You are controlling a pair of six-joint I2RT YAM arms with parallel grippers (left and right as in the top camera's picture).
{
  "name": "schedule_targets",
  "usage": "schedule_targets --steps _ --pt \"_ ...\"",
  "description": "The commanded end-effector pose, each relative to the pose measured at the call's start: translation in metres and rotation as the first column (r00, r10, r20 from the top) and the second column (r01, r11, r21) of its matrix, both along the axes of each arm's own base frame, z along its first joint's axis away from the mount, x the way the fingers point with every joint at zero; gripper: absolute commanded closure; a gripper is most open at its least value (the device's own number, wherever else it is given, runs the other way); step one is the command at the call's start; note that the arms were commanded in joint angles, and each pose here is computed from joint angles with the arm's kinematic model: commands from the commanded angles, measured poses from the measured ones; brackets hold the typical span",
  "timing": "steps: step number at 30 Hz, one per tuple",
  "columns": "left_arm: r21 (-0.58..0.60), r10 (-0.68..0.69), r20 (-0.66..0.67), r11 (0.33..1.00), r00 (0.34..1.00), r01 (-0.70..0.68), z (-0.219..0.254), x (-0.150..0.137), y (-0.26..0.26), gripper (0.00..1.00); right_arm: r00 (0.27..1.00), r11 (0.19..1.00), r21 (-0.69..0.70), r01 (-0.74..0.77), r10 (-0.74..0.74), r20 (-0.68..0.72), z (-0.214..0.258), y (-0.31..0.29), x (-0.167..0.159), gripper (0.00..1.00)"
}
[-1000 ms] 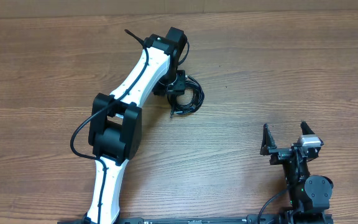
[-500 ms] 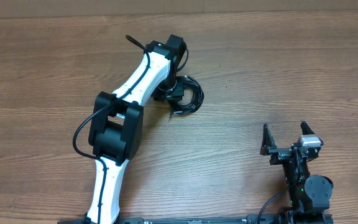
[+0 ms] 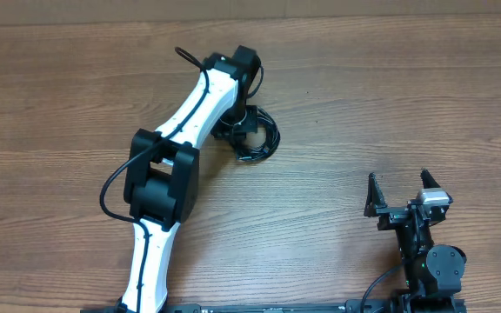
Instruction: Untangle cables
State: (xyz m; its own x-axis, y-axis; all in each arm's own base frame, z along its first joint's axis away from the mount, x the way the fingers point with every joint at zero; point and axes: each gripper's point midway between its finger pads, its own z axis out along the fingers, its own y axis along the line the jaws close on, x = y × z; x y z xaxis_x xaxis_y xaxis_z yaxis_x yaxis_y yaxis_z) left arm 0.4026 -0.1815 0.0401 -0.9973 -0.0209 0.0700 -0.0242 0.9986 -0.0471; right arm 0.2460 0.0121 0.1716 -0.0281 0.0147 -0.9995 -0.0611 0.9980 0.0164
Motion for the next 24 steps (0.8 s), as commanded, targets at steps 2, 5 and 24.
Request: schedule_targets --steps 2,5,24 --pt "-0.034 0.034 0.083 0.999 0.996 -0.031 0.05 0.026 0.006 0.96 1.0 1.0 0.005 0.002 -0.002 0.003 -0.002 0.0 0.0 0.0" --pt "-0.054 0.052 0.13 0.998 0.99 -0.046 0.091 0.032 0.012 0.96 1.0 1.0 0.005 0.002 -0.002 0.003 -0.002 0.0 0.0 0.0" --pt "-0.082 0.019 0.037 0.996 0.999 -0.016 0.108 -0.001 -0.002 0.96 1.0 1.0 0.005 0.002 -0.002 0.003 -0.002 0.0 0.0 0.0"
